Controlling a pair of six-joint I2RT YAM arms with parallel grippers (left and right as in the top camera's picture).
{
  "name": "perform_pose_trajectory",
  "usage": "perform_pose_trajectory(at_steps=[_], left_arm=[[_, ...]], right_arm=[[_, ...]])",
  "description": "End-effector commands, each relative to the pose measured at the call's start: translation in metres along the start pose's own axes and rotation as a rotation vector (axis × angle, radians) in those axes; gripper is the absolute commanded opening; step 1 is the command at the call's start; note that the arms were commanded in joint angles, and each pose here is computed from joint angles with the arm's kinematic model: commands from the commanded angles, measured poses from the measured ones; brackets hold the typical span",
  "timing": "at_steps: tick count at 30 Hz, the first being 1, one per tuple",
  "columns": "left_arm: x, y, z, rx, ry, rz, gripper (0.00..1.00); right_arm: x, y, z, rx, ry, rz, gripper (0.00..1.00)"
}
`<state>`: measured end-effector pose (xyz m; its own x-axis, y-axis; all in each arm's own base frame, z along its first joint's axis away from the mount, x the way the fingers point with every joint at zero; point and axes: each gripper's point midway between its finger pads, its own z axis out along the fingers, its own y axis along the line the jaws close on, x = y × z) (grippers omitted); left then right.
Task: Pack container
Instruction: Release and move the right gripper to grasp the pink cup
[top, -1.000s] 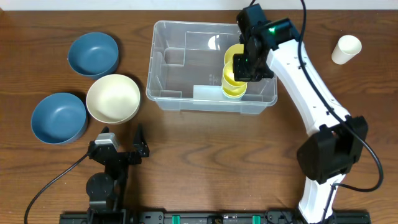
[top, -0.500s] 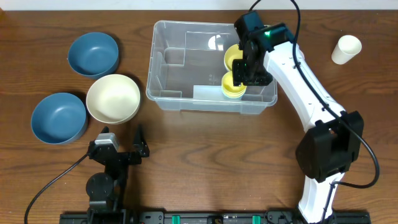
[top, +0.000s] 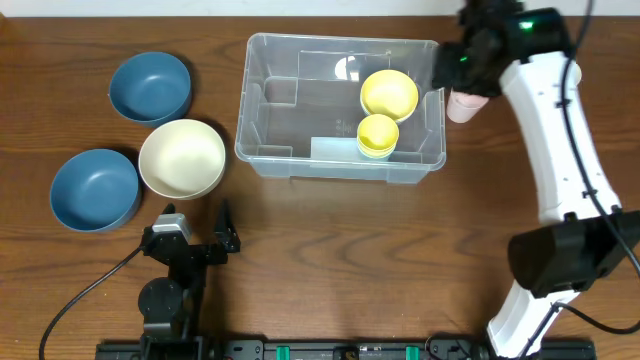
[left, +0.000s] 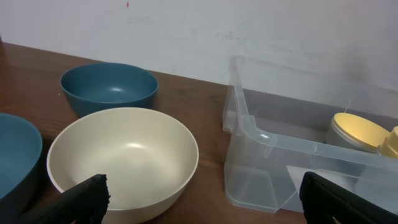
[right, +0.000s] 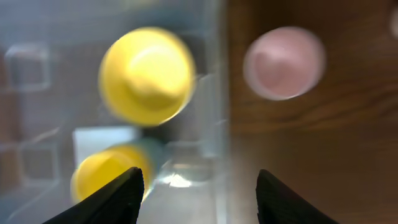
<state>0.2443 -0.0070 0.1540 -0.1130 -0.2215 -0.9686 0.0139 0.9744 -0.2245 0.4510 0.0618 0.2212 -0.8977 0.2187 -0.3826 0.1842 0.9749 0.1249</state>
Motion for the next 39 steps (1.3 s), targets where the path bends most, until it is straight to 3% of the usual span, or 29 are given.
perform_pose_trajectory(at_steps=[1,11,23,26,28,31,39], left_arm=[[0.016,0.002,0.001,-0.002,0.041,0.004,0.98],[0.016,0.002,0.001,-0.002,0.042,0.004,0.98],[0.016,0.002,0.001,-0.002,0.041,0.004,0.98],[0.016,0.002,0.002,-0.002,0.042,0.004,0.98],[0.016,0.002,0.001,-0.002,0.042,0.004,0.98],[0.016,0.002,0.001,-0.002,0.042,0.004,0.98],[0.016,0.002,0.001,-0.002,0.042,0.004,0.98]], right_arm=[[-0.011,-0.036,0.018,0.068,0.002,0.048,0.59],[-0.019,-0.101,0.093,0.128,0.093,0.184,0.57],[0.002,-0.115,0.166,0.154,0.208,0.198,0.54],[0.002,-0.115,0.169,0.154,0.207,0.198,0.41],[0.001,-0.115,0.169,0.153,0.205,0.198,0.20],[0.003,-0.116,0.168,0.156,0.214,0.201,0.01],[0.007,-0.121,0.142,0.164,0.230,0.216,0.01]])
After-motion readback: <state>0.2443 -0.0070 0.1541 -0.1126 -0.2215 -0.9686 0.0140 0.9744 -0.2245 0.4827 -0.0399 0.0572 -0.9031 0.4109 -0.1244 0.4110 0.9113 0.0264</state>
